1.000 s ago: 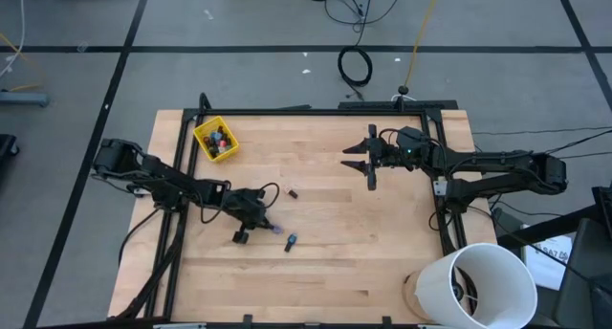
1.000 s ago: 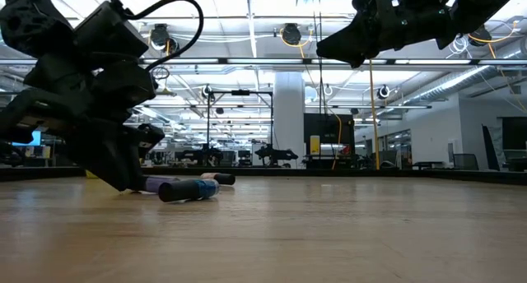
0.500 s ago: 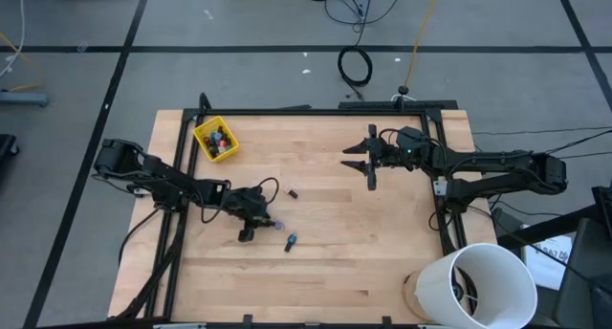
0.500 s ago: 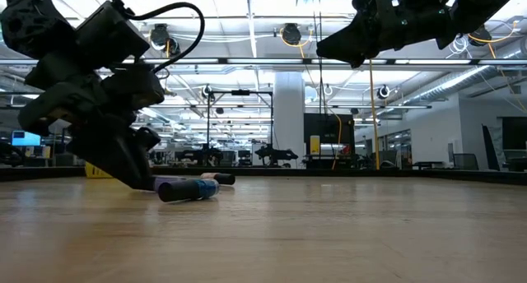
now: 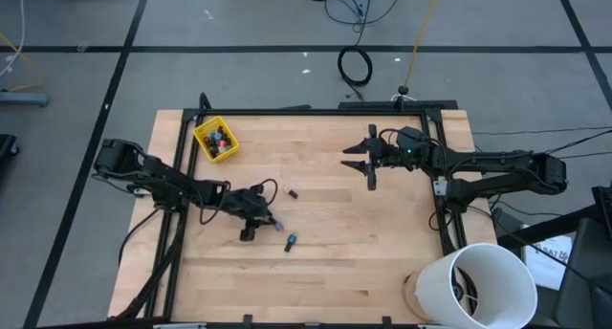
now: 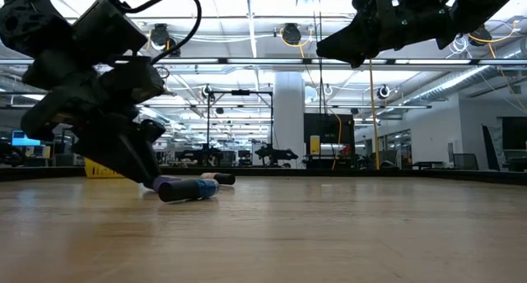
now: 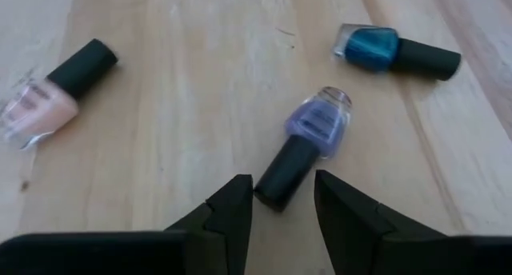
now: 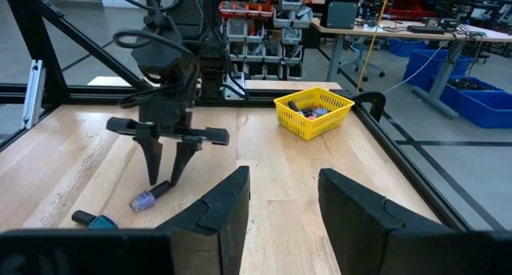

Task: Pick & Place Nail Polish
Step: Put the purple nail polish into the yellow bin

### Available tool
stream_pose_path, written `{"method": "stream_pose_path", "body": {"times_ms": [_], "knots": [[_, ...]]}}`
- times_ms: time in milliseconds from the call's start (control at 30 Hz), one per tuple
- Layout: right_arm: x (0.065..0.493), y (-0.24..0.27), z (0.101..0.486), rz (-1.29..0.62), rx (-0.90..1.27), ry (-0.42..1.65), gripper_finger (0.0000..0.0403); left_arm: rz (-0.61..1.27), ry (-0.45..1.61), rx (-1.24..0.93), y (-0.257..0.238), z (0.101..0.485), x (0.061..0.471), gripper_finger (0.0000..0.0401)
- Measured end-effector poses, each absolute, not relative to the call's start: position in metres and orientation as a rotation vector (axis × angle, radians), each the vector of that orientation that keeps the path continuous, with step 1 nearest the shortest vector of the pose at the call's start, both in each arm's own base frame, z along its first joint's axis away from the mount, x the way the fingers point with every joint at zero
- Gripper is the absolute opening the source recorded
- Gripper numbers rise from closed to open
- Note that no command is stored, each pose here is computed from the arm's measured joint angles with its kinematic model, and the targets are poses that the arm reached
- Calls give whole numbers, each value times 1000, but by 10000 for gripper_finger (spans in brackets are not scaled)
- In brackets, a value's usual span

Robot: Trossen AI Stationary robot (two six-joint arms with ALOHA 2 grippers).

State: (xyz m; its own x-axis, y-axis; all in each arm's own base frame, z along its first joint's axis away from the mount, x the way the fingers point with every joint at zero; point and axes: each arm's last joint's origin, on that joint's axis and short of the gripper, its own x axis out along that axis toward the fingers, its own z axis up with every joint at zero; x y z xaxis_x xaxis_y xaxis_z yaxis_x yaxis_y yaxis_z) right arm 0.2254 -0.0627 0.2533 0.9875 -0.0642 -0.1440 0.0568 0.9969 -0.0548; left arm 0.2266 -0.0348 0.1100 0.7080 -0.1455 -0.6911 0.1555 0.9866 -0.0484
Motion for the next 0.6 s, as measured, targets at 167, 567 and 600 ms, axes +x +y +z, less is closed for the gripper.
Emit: {"method": "stream_pose_path", "body": {"times_ms": [167,567,600], "knots": [[225,-63,253,-61,-51,146,139,-171,766,10,-36,110,226,136],[225,-63,253,-61,-51,146,139,-45,704,-171,-33,115,232,146],[225,-63,253,-61,-51,146,139,-39,701,-175,-33,116,232,152]]}}
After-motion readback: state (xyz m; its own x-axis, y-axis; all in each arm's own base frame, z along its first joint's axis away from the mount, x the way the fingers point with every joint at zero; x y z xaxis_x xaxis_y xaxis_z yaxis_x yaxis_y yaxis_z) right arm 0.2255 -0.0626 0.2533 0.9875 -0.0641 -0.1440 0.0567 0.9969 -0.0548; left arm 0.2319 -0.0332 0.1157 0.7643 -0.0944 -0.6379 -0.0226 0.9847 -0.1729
